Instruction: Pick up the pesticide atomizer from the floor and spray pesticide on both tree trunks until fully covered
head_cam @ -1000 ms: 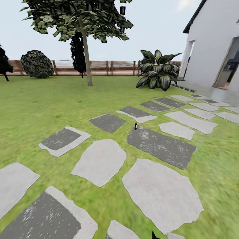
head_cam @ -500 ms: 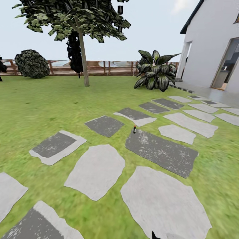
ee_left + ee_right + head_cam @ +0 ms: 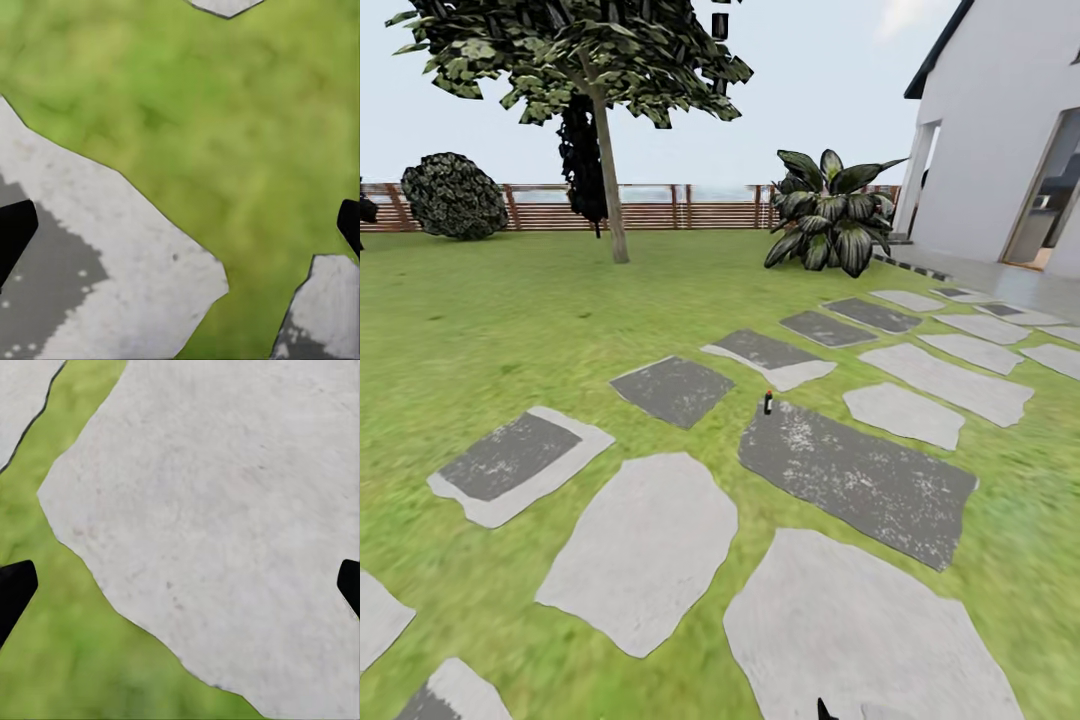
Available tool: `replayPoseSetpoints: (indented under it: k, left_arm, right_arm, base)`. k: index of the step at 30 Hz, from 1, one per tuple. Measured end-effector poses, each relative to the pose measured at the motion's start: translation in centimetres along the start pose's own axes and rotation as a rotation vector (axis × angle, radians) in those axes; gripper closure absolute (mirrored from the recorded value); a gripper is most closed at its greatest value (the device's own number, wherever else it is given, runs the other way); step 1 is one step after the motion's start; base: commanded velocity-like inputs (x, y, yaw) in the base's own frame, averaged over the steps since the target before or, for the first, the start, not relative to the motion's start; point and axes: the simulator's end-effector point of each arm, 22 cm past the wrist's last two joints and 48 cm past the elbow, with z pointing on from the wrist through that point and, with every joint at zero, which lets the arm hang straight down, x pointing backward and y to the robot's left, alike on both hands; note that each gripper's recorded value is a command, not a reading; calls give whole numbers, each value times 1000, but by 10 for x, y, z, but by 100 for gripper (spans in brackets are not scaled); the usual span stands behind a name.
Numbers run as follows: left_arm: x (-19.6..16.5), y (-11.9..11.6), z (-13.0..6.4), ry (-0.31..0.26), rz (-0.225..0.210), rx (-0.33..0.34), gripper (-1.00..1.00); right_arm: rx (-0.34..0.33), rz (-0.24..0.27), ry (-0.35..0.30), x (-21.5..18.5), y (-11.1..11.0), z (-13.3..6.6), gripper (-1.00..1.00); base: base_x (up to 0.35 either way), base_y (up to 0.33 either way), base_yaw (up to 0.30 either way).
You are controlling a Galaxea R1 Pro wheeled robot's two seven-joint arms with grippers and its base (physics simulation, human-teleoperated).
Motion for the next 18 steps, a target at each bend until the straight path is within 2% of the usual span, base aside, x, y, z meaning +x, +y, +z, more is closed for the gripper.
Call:
replayPoseSetpoints:
  k: [18]
  left_arm:
    - [0,0,0,0,0,0,-100]
  right_arm:
    - [0,0,1,0,0,0,-100]
  base:
    - [339,0,0]
